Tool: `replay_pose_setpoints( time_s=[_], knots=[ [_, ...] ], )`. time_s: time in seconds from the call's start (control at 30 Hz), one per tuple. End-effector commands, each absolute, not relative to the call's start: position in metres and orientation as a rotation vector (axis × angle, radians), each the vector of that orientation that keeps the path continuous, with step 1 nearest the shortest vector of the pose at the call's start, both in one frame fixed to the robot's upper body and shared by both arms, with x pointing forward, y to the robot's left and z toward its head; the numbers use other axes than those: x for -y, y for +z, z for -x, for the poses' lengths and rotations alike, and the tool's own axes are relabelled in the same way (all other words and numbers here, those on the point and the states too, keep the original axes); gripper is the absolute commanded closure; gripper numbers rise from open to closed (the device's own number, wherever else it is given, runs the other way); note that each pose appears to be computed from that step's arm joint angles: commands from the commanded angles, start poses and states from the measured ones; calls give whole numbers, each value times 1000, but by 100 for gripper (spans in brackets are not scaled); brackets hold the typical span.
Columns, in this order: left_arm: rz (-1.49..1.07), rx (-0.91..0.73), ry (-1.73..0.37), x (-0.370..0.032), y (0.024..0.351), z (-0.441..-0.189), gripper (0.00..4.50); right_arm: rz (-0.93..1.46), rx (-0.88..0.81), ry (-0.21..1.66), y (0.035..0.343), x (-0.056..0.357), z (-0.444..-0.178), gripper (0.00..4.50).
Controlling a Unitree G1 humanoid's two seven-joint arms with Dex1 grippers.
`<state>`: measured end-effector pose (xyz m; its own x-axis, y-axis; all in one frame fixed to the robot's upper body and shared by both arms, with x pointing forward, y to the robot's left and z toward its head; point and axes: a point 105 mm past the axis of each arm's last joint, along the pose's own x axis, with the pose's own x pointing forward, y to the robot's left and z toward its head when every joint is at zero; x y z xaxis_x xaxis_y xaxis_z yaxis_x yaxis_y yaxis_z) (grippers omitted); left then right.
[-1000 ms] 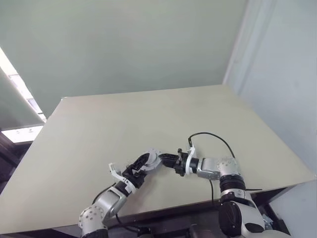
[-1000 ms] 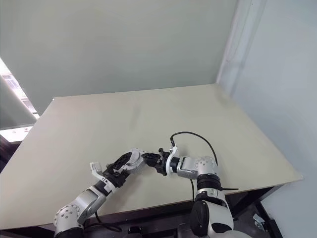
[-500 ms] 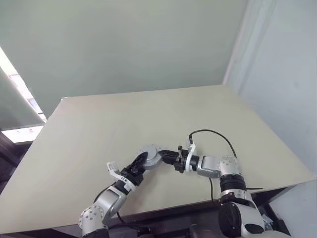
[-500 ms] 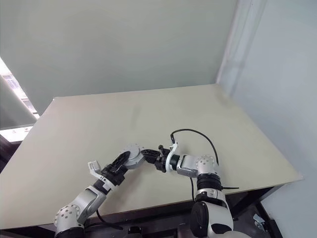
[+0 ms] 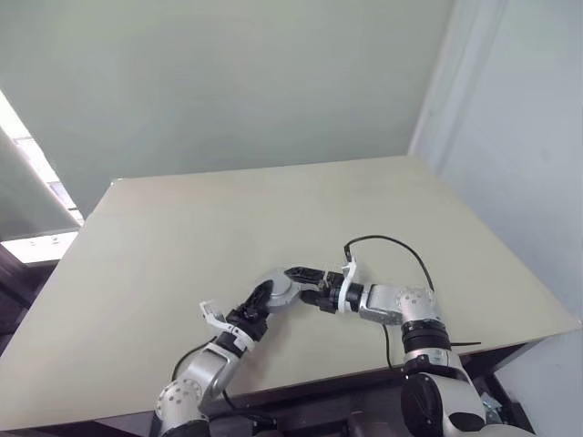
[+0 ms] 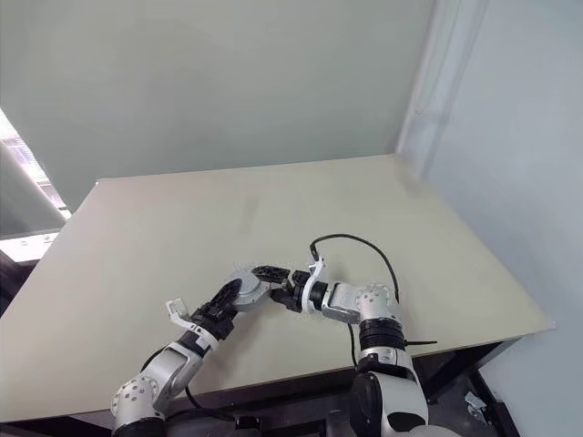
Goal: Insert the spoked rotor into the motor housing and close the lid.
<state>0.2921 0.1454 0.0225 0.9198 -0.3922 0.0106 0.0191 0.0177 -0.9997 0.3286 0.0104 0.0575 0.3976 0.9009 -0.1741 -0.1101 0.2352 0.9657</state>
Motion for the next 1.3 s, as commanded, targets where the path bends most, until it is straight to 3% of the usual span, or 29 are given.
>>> replay_pose_setpoints(
  time_s=[0.03,0.23,0.43,0.63,0.87,1.3],
  knots=[
    [1479,-144,-372,-158,53,-306,249,-1050,-804,898,75,-20,-333,0],
    [1333,-21,-277,-186,68,-319,249,-812,-653,941,78,-14,-334,0],
    [956,-28,-85,-219,58,-333,249,-454,-382,1048,88,-10,-326,0],
    [794,16,24,-244,60,-345,249,-187,-134,1148,95,-14,-313,0],
    [739,38,31,-249,63,-354,250,-20,4,1214,91,-19,-296,0],
    [668,53,132,-275,52,-356,250,40,8,1185,81,-14,-297,0]
  ],
)
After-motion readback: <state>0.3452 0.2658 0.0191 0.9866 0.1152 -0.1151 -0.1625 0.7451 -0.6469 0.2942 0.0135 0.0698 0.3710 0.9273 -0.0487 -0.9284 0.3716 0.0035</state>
